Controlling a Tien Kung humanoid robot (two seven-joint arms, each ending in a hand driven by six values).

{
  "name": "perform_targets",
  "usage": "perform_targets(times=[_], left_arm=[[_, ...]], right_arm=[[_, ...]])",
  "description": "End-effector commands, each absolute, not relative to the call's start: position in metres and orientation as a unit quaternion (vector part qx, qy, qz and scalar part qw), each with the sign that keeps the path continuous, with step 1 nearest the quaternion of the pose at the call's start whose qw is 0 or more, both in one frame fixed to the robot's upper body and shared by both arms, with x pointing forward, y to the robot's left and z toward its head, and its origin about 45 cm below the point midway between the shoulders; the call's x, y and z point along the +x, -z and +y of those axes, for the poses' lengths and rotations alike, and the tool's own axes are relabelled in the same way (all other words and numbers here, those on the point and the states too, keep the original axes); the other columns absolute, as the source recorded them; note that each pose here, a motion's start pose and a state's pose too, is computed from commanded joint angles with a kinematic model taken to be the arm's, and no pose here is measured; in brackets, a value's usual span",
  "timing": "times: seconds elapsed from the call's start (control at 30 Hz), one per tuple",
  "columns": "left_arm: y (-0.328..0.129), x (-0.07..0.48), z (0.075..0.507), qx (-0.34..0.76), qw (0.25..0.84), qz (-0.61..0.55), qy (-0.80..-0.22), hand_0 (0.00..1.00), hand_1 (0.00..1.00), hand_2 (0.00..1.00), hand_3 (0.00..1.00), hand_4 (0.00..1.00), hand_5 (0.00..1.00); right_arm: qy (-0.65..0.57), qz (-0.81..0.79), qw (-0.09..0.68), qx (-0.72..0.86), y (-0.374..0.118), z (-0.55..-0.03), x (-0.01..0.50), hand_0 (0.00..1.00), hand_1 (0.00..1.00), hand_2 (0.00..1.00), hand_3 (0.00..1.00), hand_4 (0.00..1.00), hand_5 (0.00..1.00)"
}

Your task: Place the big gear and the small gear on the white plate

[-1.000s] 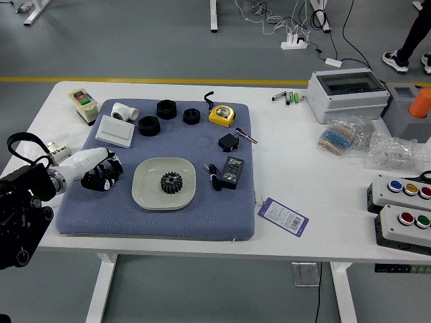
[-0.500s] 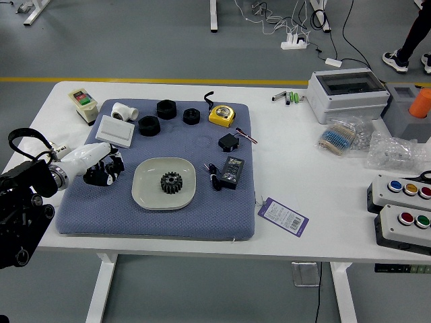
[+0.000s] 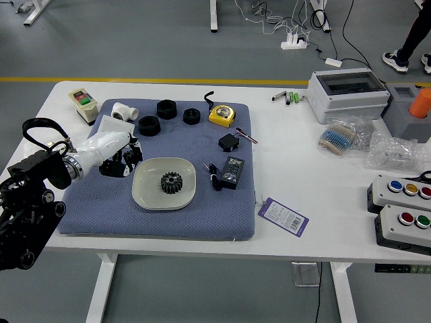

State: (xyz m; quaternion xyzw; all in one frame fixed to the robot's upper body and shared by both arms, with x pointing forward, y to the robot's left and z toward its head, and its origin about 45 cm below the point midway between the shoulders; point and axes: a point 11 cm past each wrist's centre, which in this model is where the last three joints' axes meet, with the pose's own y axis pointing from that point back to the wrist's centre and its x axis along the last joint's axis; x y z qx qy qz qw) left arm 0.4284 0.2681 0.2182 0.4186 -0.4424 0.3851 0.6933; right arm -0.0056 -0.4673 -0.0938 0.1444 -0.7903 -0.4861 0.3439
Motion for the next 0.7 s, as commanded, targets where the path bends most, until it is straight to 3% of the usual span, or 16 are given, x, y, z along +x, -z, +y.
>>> perform_targets(times=[0.17,0.2,0.37,0.4,0.57,0.6,0.7], left_arm=[[-0.216,0.424,0.253,0.417,0.695,-0.455,-0.368,0.304,0.274,0.328,0.439,0.061,0.002],[-0.213,0.422,0.251,0.421,0.695,-0.455,-0.364,0.365,0.347,0.420,0.557,0.965,0.085],[-0.204,0.420,0.252,0.438,0.690,-0.449,-0.361,0.365,0.347,0.420,0.557,0.965,0.085],[-0.202,0.420,0.253,0.442,0.689,-0.447,-0.362,0.388,0.448,0.533,0.701,0.998,0.311],[-0.201,0.421,0.258,0.451,0.684,-0.442,-0.364,0.388,0.448,0.533,0.701,0.998,0.311],[-0.201,0.421,0.258,0.451,0.684,-0.442,-0.365,0.400,0.517,0.611,0.714,0.998,0.333],[-0.201,0.421,0.260,0.453,0.682,-0.442,-0.366,0.400,0.517,0.611,0.714,0.998,0.333]], right_arm=[[0.485,-0.791,0.343,0.145,0.094,-0.468,-0.005,0.698,0.708,0.736,0.562,0.787,0.641],[0.485,-0.791,0.343,0.144,0.093,-0.468,-0.004,0.698,0.708,0.737,0.563,0.787,0.642],[0.485,-0.793,0.340,0.144,0.093,-0.469,-0.002,0.698,0.708,0.737,0.563,0.787,0.642],[0.485,-0.793,0.340,0.144,0.093,-0.469,-0.002,0.698,0.708,0.737,0.563,0.788,0.641],[0.484,-0.793,0.340,0.145,0.093,-0.469,-0.001,0.698,0.708,0.737,0.563,0.788,0.641],[0.484,-0.793,0.339,0.145,0.093,-0.469,-0.001,0.698,0.708,0.737,0.563,0.788,0.642],[0.484,-0.793,0.340,0.146,0.093,-0.469,-0.001,0.698,0.708,0.737,0.563,0.788,0.642]])
